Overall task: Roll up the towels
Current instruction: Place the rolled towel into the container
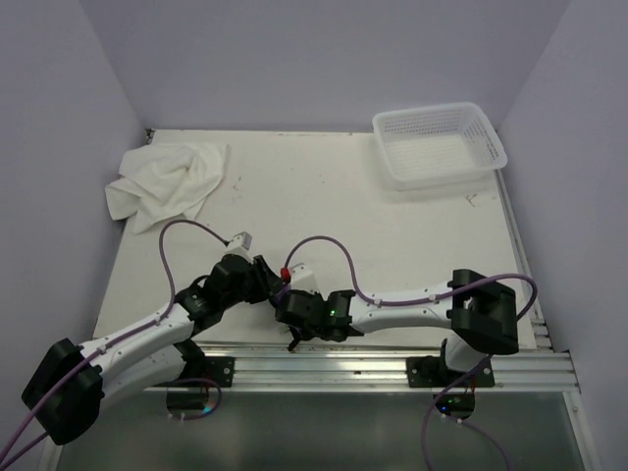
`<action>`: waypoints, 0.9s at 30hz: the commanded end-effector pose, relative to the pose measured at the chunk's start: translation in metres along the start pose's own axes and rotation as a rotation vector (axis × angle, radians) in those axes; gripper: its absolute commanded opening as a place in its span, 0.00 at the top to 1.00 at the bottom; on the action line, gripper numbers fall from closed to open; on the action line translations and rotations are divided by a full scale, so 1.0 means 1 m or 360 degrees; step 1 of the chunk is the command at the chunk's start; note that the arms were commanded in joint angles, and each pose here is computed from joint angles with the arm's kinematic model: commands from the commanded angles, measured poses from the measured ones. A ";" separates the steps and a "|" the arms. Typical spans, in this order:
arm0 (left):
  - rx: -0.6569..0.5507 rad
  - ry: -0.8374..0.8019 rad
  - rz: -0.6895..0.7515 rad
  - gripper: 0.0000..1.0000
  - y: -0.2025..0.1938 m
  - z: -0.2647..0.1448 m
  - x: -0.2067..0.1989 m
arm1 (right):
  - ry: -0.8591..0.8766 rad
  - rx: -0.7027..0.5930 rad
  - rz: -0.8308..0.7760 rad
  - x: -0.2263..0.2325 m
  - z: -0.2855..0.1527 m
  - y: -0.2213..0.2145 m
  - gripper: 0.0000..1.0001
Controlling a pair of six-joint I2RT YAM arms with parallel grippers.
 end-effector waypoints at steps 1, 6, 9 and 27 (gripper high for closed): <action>0.0009 -0.0014 0.0069 0.55 0.007 -0.002 -0.009 | -0.0157 -0.0031 -0.0113 -0.003 -0.002 0.003 0.94; 0.0021 0.0054 0.0096 0.55 0.006 -0.004 -0.004 | -0.0213 -0.0053 -0.0164 0.006 -0.003 0.004 0.94; 0.0039 0.0099 0.0109 0.55 0.004 -0.002 0.002 | -0.0242 -0.0066 -0.0190 0.008 -0.003 0.005 0.94; 0.0079 0.0224 0.0119 0.78 -0.013 0.008 0.033 | -0.0274 -0.0070 -0.0289 0.016 -0.005 0.002 0.91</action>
Point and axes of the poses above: each gripper's point midway between its finger pads, its own z axis out along the fingers, its own x axis along the line the jaws close on, y = z × x, the point moved 5 cm from there along -z, back along the fingers, and after that the axes turned 3 degrees about -z, right-handed, at the moved point
